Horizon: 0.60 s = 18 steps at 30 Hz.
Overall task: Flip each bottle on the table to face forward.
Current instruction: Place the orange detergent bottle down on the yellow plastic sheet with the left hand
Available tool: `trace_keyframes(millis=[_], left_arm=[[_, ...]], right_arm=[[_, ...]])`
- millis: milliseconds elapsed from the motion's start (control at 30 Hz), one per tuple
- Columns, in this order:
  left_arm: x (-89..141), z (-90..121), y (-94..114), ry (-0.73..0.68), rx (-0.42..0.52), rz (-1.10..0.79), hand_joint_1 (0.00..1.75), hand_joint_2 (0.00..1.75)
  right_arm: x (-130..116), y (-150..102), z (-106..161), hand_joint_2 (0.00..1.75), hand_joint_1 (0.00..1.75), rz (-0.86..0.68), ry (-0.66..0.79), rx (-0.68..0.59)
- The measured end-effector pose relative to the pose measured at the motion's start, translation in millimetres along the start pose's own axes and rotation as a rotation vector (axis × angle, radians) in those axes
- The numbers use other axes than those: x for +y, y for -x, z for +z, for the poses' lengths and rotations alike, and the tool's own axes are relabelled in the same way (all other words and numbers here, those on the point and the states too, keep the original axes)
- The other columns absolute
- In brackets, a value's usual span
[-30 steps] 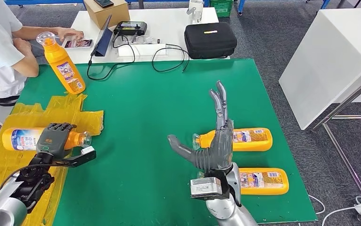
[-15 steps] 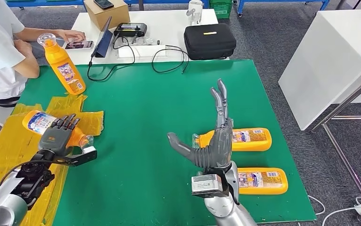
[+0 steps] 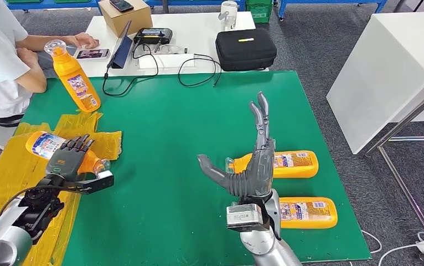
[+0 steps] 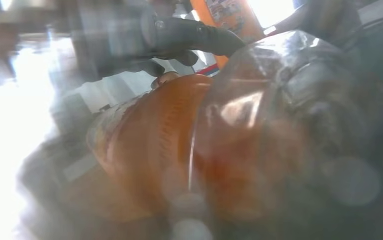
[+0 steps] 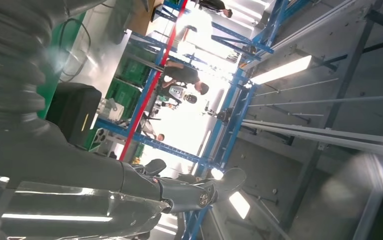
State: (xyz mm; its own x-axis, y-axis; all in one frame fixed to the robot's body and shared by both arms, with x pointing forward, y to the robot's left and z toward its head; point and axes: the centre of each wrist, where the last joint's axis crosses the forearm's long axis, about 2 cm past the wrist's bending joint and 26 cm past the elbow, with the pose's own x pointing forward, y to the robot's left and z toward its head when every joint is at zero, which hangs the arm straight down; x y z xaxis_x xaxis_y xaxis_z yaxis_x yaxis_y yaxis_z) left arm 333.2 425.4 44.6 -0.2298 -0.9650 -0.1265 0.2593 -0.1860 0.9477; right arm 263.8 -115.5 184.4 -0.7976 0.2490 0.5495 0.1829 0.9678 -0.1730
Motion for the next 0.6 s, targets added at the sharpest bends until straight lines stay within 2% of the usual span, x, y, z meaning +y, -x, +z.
trace_keyframes(millis=[600], left_arm=[[-3.3, 2.4, -4.6, -0.097, 0.011, -0.029, 0.0, 1.75]], right_arm=[[0.8, 4.0, 2.5, 1.75, 0.0, 0.002, 0.004, 0.026]])
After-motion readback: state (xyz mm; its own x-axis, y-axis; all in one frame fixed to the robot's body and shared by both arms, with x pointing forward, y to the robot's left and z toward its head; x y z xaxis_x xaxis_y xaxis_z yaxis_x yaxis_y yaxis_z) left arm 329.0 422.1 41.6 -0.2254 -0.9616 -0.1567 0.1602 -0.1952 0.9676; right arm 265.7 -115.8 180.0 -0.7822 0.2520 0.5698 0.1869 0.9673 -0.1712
